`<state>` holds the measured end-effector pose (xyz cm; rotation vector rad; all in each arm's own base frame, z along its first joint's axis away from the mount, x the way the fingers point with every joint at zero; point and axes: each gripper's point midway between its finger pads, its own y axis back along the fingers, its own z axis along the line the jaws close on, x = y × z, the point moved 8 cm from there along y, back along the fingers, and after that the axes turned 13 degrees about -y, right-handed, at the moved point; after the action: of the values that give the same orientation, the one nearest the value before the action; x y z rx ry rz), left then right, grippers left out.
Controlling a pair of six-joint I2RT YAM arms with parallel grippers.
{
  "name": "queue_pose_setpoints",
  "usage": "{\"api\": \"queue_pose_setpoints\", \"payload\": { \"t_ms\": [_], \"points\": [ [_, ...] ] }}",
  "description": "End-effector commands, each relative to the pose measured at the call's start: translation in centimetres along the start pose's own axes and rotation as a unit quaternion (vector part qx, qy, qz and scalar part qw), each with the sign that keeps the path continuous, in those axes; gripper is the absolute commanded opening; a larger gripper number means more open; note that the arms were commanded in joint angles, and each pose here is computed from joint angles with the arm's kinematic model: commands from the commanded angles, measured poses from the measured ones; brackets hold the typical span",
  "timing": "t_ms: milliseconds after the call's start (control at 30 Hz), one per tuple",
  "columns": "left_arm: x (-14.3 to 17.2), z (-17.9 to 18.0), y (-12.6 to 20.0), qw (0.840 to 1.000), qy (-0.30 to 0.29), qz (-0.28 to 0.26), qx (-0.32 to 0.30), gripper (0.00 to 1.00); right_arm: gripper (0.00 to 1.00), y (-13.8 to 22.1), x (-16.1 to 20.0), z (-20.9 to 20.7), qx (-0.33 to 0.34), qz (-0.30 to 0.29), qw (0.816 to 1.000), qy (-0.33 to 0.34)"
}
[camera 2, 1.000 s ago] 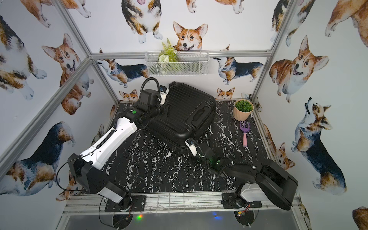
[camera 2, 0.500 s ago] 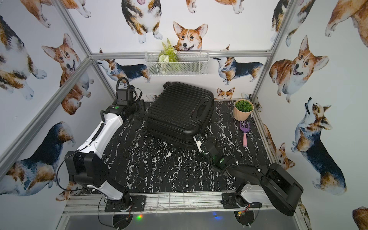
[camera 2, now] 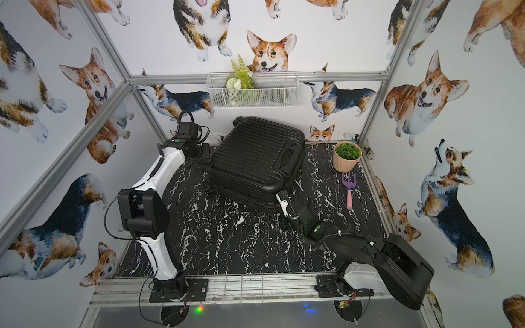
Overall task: Close the suitcase zippers
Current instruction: Zip the zipper on the suitcase.
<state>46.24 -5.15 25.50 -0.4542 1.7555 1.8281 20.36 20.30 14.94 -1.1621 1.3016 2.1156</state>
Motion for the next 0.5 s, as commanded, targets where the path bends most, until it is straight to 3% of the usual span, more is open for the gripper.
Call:
{"api": "queue_pose_setpoints", "payload": {
  "t_ms": [0, 200, 467],
  "points": [
    [2.1, -0.6, -0.5, 0.994, -0.073, 0.078, -0.012, 0.41, 0.00, 0.2, -0.9, 0.0, 0.008, -0.019, 1.000, 0.001],
    [4.0, -2.2, 0.3, 0.978, -0.154, 0.142, -0.018, 0.38, 0.00, 0.1, -1.3, 0.0, 0.017, -0.018, 1.000, 0.014],
    [6.4, -2.8, 2.4, 0.966, -0.166, 0.196, 0.037, 0.38, 0.00, 0.5, -2.0, -0.9, 0.062, -0.025, 0.997, 0.026]
  ]
}}
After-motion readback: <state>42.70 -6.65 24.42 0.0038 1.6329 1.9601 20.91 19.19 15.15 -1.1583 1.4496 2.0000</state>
